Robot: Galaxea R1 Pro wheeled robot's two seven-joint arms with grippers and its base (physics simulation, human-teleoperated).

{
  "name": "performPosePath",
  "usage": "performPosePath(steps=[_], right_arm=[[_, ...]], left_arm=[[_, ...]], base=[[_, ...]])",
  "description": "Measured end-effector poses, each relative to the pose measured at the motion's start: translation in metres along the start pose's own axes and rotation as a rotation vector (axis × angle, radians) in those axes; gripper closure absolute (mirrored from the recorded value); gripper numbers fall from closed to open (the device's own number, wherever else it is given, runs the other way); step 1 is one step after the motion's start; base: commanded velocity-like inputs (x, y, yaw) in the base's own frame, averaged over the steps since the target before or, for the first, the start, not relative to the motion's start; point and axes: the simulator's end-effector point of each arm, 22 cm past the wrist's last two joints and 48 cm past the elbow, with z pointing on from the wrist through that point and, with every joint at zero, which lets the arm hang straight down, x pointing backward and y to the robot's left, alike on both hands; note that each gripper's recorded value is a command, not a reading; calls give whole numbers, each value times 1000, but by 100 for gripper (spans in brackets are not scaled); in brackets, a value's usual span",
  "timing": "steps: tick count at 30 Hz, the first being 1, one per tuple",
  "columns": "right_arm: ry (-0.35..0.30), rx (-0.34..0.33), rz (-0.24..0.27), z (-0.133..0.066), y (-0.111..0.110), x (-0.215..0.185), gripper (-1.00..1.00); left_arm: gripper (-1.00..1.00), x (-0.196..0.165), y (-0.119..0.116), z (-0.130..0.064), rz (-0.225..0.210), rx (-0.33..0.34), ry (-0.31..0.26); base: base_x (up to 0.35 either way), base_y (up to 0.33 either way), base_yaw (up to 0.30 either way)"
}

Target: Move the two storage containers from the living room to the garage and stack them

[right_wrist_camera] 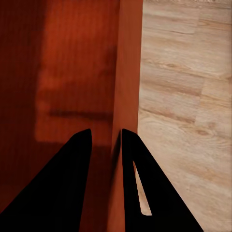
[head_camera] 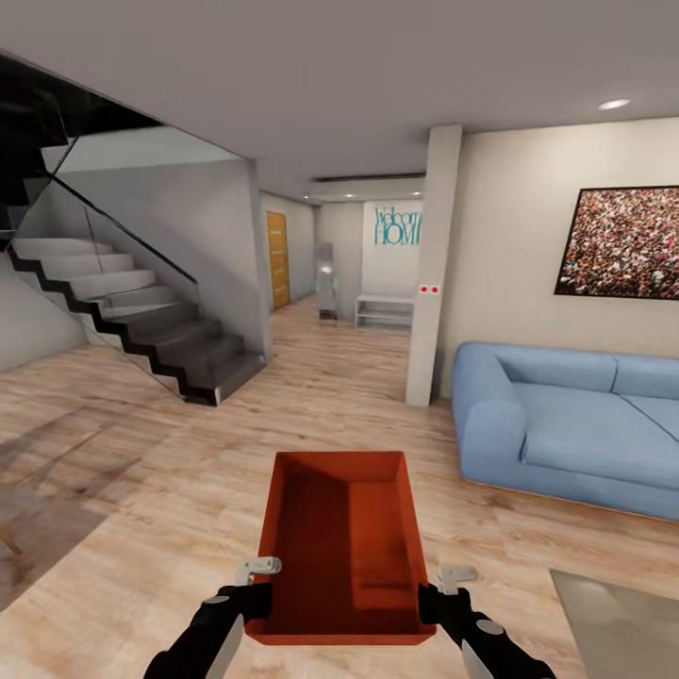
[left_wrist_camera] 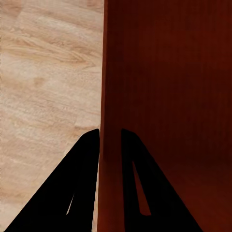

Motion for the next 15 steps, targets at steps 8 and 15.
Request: performPosePath(steps=[8, 15], right_arm=[[0, 0, 0, 0, 0, 0, 100], [0, 0, 0, 0, 0, 0, 100]], left_arm=[[100, 0, 0, 0, 0, 0, 0], [100, 0, 0, 0, 0, 0, 0]], base=[[287, 149, 0], [287, 148, 0]])
